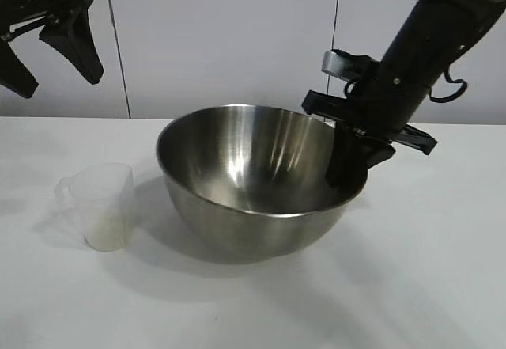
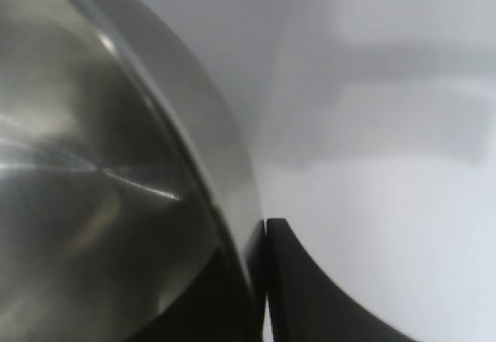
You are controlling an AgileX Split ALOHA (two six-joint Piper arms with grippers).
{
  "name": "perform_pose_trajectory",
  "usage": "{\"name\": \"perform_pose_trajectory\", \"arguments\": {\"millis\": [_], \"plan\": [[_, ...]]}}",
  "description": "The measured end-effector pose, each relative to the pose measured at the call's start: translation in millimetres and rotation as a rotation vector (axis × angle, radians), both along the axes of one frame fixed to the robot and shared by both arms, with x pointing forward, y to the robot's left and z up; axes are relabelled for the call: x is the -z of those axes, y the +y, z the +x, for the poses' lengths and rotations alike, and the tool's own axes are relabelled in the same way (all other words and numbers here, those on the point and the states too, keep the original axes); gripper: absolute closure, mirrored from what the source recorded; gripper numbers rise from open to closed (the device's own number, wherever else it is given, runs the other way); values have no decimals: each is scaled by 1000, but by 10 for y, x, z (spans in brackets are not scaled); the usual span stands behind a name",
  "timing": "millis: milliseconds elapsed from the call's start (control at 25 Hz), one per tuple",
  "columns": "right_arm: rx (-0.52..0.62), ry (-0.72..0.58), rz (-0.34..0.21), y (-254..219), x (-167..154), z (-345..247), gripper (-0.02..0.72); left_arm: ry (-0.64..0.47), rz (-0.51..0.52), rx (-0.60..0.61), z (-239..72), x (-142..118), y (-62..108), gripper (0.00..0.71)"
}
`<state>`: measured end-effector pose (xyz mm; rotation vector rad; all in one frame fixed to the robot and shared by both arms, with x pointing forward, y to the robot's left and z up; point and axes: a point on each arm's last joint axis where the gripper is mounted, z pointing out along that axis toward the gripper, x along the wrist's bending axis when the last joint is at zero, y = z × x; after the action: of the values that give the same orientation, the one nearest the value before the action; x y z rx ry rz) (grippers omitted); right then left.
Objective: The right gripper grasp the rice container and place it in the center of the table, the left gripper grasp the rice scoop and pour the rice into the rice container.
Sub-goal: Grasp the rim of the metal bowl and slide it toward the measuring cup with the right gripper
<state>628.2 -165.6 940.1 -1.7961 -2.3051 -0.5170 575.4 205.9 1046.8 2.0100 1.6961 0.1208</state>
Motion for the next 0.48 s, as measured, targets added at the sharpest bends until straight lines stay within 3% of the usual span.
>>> {"name": "perform_pose_trajectory", "arguments": {"millis": [320,400,480], "plan": [[40,46,-52,175,203,-34,687,0,0,0,0,0,0,140],[49,46,-46,181,192,-26,636,0,0,0,0,0,0,140],[48,52,-47,181,192,-32,524,0,0,0,0,0,0,140]]}}
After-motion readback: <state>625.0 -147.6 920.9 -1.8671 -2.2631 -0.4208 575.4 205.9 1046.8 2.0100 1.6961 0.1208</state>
